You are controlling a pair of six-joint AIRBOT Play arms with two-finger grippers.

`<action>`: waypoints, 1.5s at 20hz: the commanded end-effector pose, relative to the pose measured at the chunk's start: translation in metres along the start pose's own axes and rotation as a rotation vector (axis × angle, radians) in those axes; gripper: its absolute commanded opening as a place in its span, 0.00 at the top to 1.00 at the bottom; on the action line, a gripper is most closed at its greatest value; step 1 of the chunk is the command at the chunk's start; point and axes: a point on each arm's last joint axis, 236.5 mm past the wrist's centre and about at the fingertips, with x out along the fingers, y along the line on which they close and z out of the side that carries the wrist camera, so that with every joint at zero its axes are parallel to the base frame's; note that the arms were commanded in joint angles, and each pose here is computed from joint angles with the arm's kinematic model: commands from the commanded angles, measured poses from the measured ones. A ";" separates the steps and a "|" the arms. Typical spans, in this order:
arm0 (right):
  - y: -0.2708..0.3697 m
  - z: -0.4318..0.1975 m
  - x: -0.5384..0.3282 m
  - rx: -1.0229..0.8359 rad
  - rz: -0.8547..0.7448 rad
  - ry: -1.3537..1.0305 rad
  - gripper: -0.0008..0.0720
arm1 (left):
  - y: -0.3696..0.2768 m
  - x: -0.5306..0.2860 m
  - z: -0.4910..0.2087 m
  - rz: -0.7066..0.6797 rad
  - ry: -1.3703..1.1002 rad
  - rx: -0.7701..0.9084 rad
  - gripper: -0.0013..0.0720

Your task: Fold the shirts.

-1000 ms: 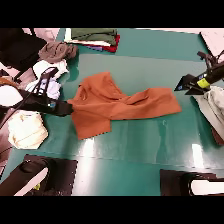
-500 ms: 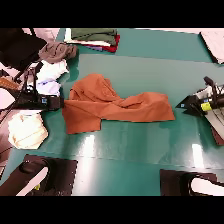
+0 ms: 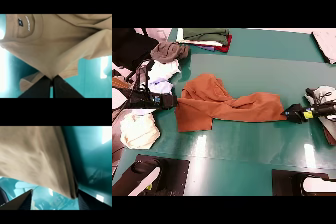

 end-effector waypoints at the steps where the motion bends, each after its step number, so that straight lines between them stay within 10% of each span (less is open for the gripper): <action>1: -0.003 0.001 0.014 -0.029 -0.037 0.014 0.33 | -0.003 0.000 0.003 -0.011 -0.013 -0.004 0.94; 3: -0.005 0.002 0.011 -0.023 -0.041 0.006 0.95 | -0.003 0.000 0.007 -0.013 -0.029 -0.005 0.94; 22: 0.244 -0.090 -0.331 -0.500 -0.535 -0.897 0.95 | -0.126 -0.297 0.098 -0.233 -0.594 0.270 0.94; 30: 0.315 -0.058 -0.407 -0.635 -0.529 -1.116 0.95 | -0.103 -0.350 0.138 -0.082 -0.820 0.261 0.94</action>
